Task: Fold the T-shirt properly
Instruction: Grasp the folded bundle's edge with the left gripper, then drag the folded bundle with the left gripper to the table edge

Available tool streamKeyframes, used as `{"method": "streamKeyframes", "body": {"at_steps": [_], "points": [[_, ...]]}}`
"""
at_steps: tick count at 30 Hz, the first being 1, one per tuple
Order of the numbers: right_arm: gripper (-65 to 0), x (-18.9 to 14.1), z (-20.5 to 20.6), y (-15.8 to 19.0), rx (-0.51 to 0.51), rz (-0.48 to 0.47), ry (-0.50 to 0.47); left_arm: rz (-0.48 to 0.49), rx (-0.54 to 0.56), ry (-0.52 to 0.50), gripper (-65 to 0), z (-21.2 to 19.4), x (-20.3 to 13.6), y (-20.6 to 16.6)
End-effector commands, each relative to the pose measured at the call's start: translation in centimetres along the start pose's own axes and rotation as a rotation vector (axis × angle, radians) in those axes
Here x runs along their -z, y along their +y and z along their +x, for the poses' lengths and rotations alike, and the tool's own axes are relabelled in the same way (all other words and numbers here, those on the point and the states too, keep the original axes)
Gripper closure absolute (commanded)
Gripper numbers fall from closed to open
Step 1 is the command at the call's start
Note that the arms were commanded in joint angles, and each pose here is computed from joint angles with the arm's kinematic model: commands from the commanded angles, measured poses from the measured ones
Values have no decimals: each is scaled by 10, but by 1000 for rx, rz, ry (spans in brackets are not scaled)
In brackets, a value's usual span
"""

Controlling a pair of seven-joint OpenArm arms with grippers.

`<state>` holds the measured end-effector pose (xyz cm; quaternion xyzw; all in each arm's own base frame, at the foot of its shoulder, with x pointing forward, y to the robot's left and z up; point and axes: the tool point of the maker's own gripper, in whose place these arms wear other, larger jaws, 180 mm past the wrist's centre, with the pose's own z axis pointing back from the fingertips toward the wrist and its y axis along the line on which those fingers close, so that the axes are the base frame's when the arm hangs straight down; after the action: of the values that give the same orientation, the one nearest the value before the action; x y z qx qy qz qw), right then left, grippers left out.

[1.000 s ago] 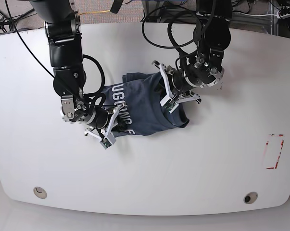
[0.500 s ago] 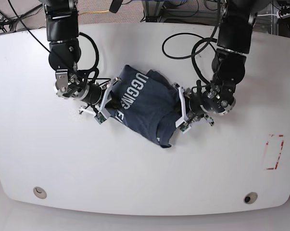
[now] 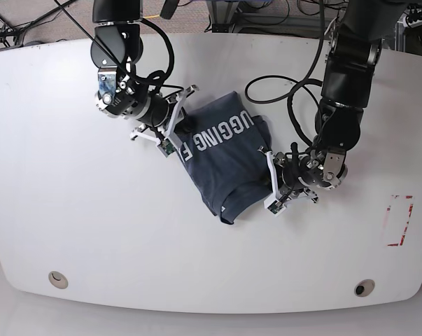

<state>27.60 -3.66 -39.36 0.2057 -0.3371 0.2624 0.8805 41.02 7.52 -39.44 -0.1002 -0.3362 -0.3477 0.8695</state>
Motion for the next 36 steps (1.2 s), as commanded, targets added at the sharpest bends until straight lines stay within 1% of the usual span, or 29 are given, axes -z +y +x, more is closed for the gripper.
{"method": "streamKeyframes", "body": {"at_steps": [1,6,8,10,12,14,17,19,21,22,24,25,27,28,30,32,36], "points": [[-22,3,19,13,-12,24,-54,52,29,-116,-118,43,-18,17],[-22,15,33,43,-8,70,-67,125,51,-244,-118,81,-52,32],[-22,16,36,47,0,76,-71,137,69,-278,-118,89,-61,29],[-22,8,47,46,-11,57,-105,150,101,-324,-118,101,-74,22],[-22,1,52,45,-29,46,-116,160,119,-349,-118,105,-82,16],[-22,-6,54,36,-47,15,-107,159,131,-365,-118,104,-88,7],[-22,-19,53,13,-35,-45,-104,147,125,-374,-119,98,-89,-6],[-24,-26,48,-3,-17,-86,-100,159,86,-377,-121,90,-89,-12],[-24,-37,41,-24,-12,-138,-88,187,-6,-399,-126,88,-87,-16],[-24,-42,38,-35,-7,-164,-83,205,-66,-414,-144,87,-85,-16],[-24,-51,35,-52,-5,-206,-77,229,-148,-436,-226,84,-82,-20],[-24,-54,34,-56,-6,-217,-76,231,-168,-439,-261,82,-80,-23],[-24,-61,30,-67,-24,-234,-68,247,-213,-457,-374,78,-78,-28],[-24,-63,30,-69,-29,-237,-68,256,-225,-466,-397,77,-77,-28],[-25,-68,28,-76,-32,-249,-70,268,-269,-481,-425,76,-71,-36],[-25,-75,26,-84,-24,-271,-74,275,-315,-478,-425,74,-62,-45],[-25,-83,22,-95,-15,-297,-77,345,-346,-403,-428,60,-39,-54]]}}
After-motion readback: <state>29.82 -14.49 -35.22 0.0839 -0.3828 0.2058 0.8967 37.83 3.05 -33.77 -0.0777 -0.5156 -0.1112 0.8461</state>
